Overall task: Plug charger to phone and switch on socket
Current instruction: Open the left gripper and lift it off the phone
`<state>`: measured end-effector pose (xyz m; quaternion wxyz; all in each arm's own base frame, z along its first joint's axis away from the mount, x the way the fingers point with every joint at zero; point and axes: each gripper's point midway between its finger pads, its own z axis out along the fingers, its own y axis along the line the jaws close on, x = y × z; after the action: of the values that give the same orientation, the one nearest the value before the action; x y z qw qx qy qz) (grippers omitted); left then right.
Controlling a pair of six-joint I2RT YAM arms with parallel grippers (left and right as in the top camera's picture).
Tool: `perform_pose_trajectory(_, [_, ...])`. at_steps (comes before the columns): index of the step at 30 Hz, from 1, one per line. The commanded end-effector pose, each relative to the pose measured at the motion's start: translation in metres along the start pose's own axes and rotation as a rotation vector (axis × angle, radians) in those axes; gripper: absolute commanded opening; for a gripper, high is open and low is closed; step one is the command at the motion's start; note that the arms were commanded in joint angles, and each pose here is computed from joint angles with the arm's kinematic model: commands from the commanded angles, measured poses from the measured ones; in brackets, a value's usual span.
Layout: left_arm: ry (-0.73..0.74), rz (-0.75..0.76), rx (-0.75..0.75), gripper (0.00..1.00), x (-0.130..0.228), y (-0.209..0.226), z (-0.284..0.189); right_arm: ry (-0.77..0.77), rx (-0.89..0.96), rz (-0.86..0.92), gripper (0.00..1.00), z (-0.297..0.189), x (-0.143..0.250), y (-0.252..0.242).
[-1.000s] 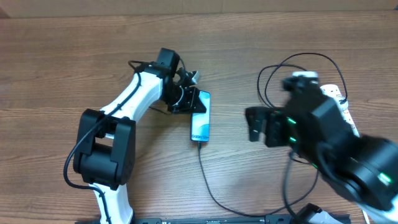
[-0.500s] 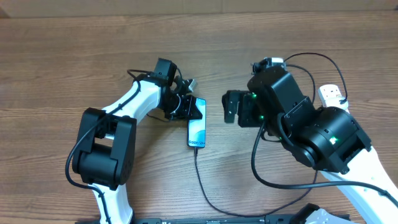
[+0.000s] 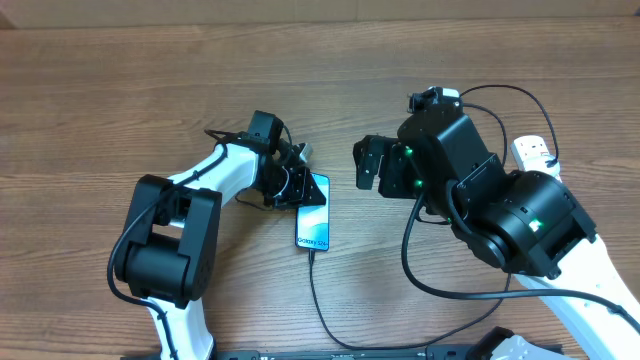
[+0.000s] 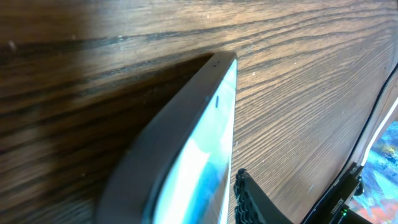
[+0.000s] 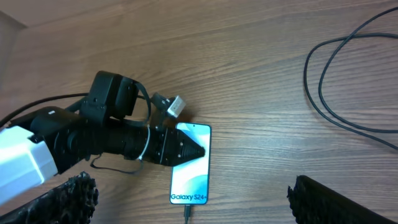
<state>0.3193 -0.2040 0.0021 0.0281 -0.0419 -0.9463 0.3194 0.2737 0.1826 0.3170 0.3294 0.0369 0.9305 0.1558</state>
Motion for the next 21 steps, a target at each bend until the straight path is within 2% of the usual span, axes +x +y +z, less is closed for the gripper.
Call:
perform_pose_trajectory(1, [0.007,-0.031,-0.135,0.27,0.009,0.029,0.004,-0.004,-0.001,0.009,1.0,0.002,-0.001,0.001])
perform_pose_trajectory(6, [0.002,-0.041,-0.238,0.35,0.01,0.046,0.0,-0.012,-0.008,0.011,1.0,0.002,-0.003,0.003])
perform_pose_trajectory(9, [-0.011,-0.04,-0.303,0.35,0.008,0.057,-0.003,-0.022,-0.017,0.014,1.0,0.001,-0.006,0.005])
perform_pose_trajectory(18, [-0.039,-0.029,-0.34,0.39,0.002,0.063,-0.005,-0.114,-0.094,0.036,1.0,0.003,-0.03,0.025])
perform_pose_trajectory(21, [-0.041,-0.048,-0.34,0.36,0.002,0.063,-0.005,-0.142,-0.117,0.043,1.0,0.003,-0.037,0.031])
